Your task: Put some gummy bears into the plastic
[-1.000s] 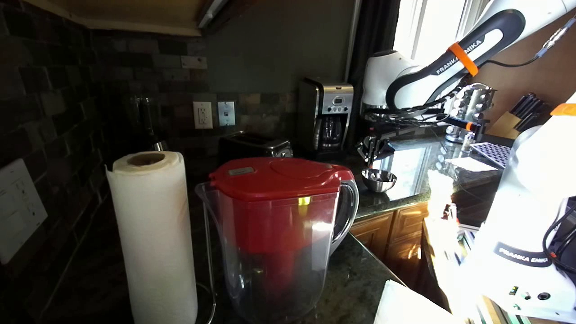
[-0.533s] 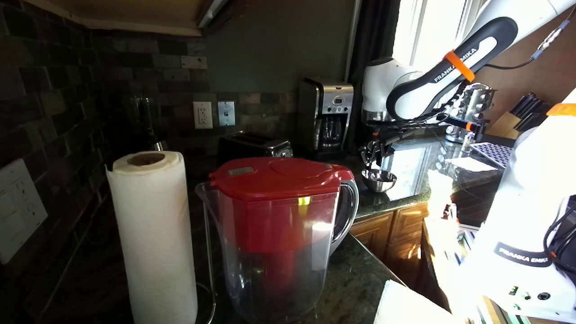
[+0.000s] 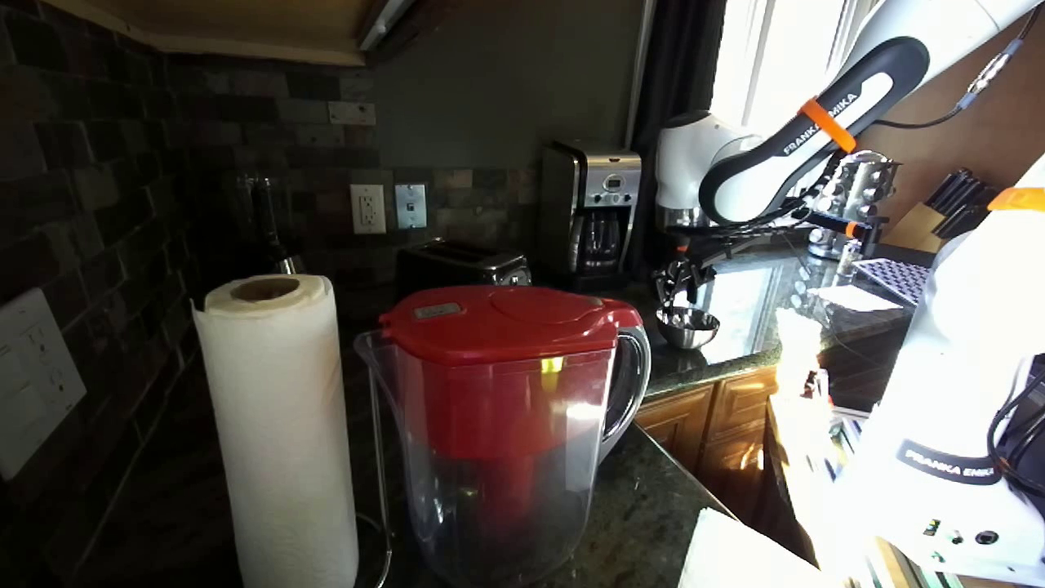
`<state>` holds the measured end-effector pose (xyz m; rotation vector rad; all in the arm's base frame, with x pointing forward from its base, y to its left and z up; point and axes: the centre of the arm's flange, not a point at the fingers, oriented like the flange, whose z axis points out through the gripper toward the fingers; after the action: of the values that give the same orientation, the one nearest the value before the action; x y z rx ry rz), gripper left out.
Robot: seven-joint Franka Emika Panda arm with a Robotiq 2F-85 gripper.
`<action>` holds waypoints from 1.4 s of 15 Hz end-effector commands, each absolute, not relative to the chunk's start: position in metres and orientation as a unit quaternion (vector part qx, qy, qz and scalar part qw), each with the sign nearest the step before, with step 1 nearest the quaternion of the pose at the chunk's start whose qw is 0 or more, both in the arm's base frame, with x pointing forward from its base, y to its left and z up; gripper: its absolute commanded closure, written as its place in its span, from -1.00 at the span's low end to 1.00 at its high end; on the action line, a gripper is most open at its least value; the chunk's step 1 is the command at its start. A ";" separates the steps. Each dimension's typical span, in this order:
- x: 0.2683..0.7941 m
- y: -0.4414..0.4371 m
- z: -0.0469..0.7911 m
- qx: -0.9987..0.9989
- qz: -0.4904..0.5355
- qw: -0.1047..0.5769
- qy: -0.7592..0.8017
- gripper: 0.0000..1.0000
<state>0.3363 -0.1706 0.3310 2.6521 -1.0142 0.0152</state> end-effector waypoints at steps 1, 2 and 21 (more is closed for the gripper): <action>0.298 -0.163 0.339 0.934 0.019 0.141 -0.328 -0.88; 0.297 -0.164 0.347 0.938 0.018 0.138 -0.318 -0.98; 0.264 -0.165 0.472 0.968 0.045 0.135 -0.209 -1.00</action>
<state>0.2753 -0.1684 0.4604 2.7660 -0.6074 0.1019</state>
